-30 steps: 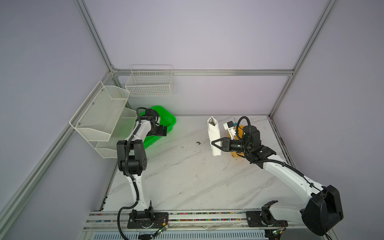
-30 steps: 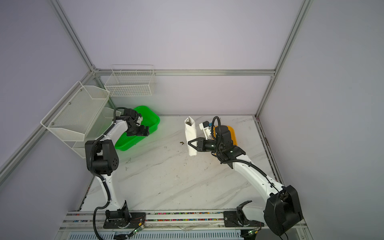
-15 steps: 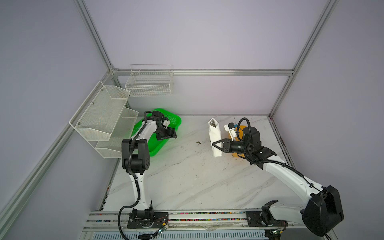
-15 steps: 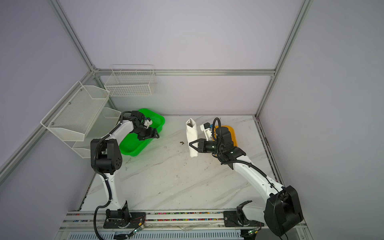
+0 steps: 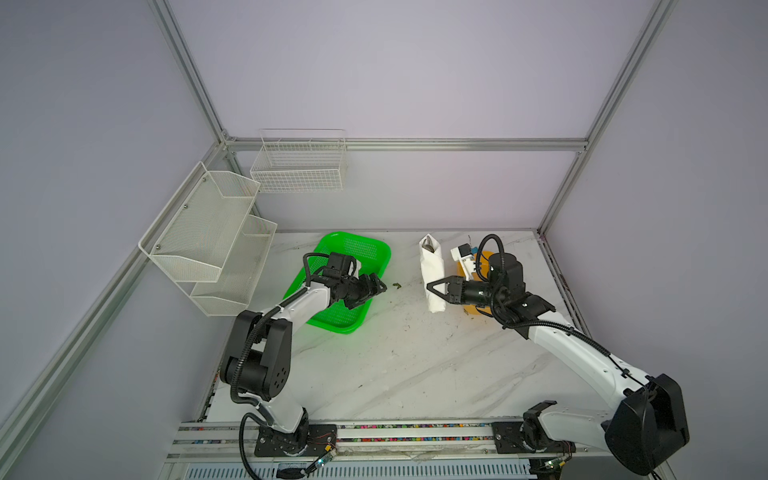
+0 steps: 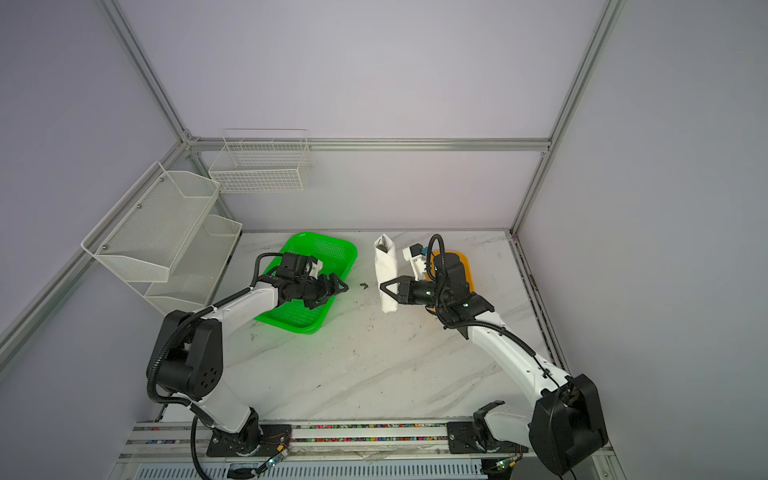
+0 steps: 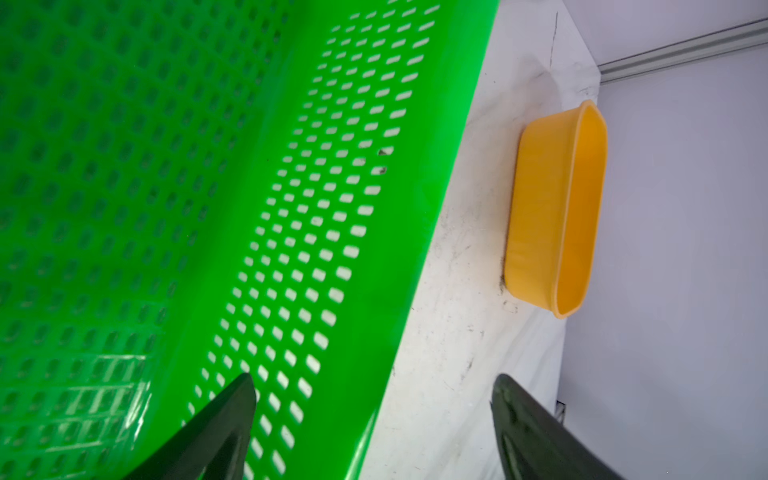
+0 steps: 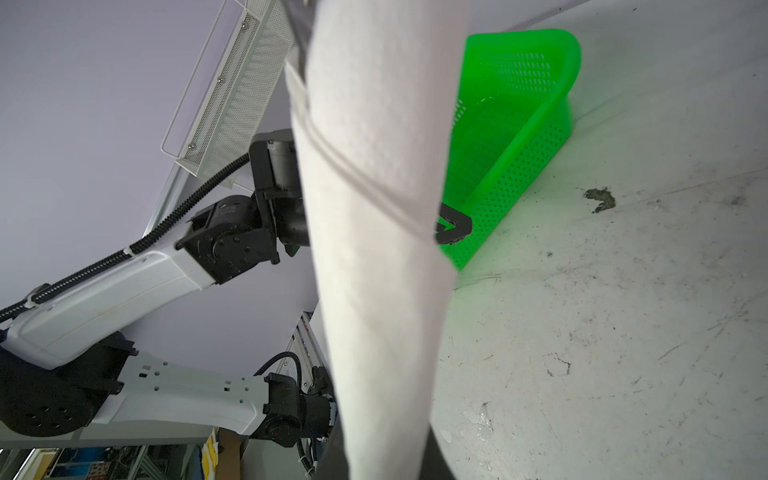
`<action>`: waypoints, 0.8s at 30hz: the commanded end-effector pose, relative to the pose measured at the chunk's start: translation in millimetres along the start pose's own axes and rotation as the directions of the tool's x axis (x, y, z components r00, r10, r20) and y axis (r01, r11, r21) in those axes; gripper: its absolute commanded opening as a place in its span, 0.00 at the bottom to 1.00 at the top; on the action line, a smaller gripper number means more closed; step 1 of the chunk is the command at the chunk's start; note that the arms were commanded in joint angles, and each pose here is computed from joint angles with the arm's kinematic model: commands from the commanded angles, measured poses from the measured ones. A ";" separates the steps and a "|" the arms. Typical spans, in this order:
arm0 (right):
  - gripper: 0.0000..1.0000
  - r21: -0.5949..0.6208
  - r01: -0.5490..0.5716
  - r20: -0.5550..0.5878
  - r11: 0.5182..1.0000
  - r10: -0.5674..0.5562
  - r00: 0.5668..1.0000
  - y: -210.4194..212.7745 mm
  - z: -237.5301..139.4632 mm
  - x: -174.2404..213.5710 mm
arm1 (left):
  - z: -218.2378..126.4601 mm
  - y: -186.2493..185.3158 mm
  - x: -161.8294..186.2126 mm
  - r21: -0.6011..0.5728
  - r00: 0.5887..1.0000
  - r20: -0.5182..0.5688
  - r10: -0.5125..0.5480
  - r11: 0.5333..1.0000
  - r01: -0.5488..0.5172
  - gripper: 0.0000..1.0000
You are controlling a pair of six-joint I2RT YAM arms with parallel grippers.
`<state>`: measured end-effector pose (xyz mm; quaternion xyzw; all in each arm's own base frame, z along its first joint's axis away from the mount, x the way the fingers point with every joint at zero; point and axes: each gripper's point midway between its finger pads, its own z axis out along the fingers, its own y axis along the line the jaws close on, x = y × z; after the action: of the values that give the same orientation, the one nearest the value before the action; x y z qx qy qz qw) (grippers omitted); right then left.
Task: Place the utensils on the paper napkin and roll it up
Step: 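Move the left gripper back to the napkin roll and close on it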
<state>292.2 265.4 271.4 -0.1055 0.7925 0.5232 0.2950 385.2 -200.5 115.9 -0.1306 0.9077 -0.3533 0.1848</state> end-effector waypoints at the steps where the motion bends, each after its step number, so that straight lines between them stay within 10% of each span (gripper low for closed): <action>1: 0.09 -0.031 0.063 0.044 0.998 -0.062 0.997 14.6 -8.6 -10.4 | -5.6 -45.0 -9.1 0.191 0.987 0.102 -0.127 0.976 0.106 0.88; 10: 0.09 -0.017 0.063 0.054 0.998 -0.062 0.997 12.3 -10.4 -11.3 | -15.0 -85.1 -3.9 0.306 0.981 0.104 -0.163 0.944 0.125 0.89; 17: 0.09 -0.041 0.079 0.045 0.996 -0.077 0.996 17.4 -8.9 -13.1 | -55.9 -99.2 -5.9 0.302 0.971 0.238 0.040 0.946 -0.113 0.91; 24: 0.09 -0.121 0.089 0.036 0.989 -0.085 0.996 32.7 -8.1 -14.2 | -113.7 -167.6 10.4 0.537 0.918 0.318 0.238 0.753 -0.381 0.97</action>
<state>288.1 266.1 278.7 -0.1181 0.7831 0.5337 0.2965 360.6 -246.4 286.6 -0.0327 0.7690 -0.5277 0.3593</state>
